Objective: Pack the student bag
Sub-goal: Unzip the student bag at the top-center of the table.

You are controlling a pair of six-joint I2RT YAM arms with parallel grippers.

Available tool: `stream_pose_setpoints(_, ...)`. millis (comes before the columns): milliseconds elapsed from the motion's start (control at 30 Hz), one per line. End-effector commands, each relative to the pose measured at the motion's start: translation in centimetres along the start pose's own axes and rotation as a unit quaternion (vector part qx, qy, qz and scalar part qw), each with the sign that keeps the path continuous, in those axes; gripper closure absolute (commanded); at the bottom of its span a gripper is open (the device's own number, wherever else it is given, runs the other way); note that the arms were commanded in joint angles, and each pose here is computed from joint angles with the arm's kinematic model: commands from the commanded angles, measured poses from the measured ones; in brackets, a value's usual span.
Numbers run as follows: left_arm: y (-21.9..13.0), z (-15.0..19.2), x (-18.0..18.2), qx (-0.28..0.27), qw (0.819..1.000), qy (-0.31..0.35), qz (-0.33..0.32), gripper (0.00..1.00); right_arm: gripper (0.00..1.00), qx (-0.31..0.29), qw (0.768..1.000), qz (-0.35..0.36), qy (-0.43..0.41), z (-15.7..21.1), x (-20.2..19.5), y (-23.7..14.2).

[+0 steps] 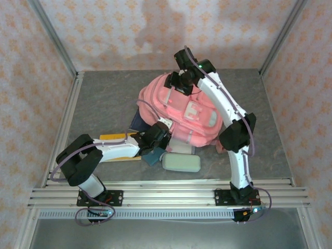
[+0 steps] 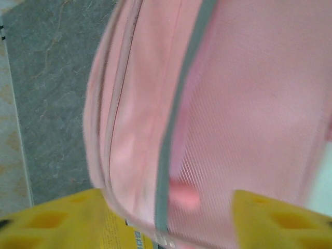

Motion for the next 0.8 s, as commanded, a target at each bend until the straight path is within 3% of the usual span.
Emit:
stream_pose_setpoints(0,-1.5,-4.0,-1.4,-0.057,0.995,-0.077,0.033,1.00,0.17,0.027,0.996,0.083,0.008,1.3,-2.5,-1.3)
stream_pose_setpoints(167,-1.8,-4.6,-2.1,-0.052,0.993,-0.093,0.047,1.00,0.20,-0.037,0.984,0.168,0.036,0.8,-4.9,-5.6)
stream_pose_setpoints(300,-2.0,-5.0,-3.3,-0.036,0.991,-0.107,0.074,1.00,0.51,-0.053,0.961,0.252,0.102,2.7,-8.3,-8.3)
stream_pose_setpoints(400,-2.3,-5.2,-3.8,-0.028,0.989,-0.116,0.087,1.00,0.58,-0.036,0.957,0.246,0.150,5.8,-9.7,-8.6)
stream_pose_setpoints(433,-2.4,-5.2,-3.9,-0.024,0.989,-0.116,0.091,1.00,0.57,-0.032,0.959,0.227,0.168,6.9,-10.0,-8.5)
stream_pose_setpoints(533,-2.5,-5.1,-4.3,-0.010,0.989,-0.114,0.099,1.00,0.41,-0.019,0.955,0.144,0.260,10.8,-10.9,-7.5)
stream_pose_setpoints(600,-2.7,-5.2,-4.6,-0.005,0.988,-0.114,0.104,1.00,0.30,-0.028,0.943,0.075,0.323,12.9,-10.8,-7.5)
stream_pose_setpoints(767,-3.3,-5.9,-5.5,0.004,0.986,-0.115,0.121,1.00,0.18,-0.057,0.903,-0.014,0.425,15.2,-10.7,-6.0)
Point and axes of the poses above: each hand's point on the last joint's axis, 136 mm out from that joint toward the fingers, its own y axis out along the fingers, its own x axis along the line the jaws close on, z = x × y, the point moved 3 cm from there along -y, back along the fingers, and after that the axes turned 15 degrees about -y, right-handed, at the moved point
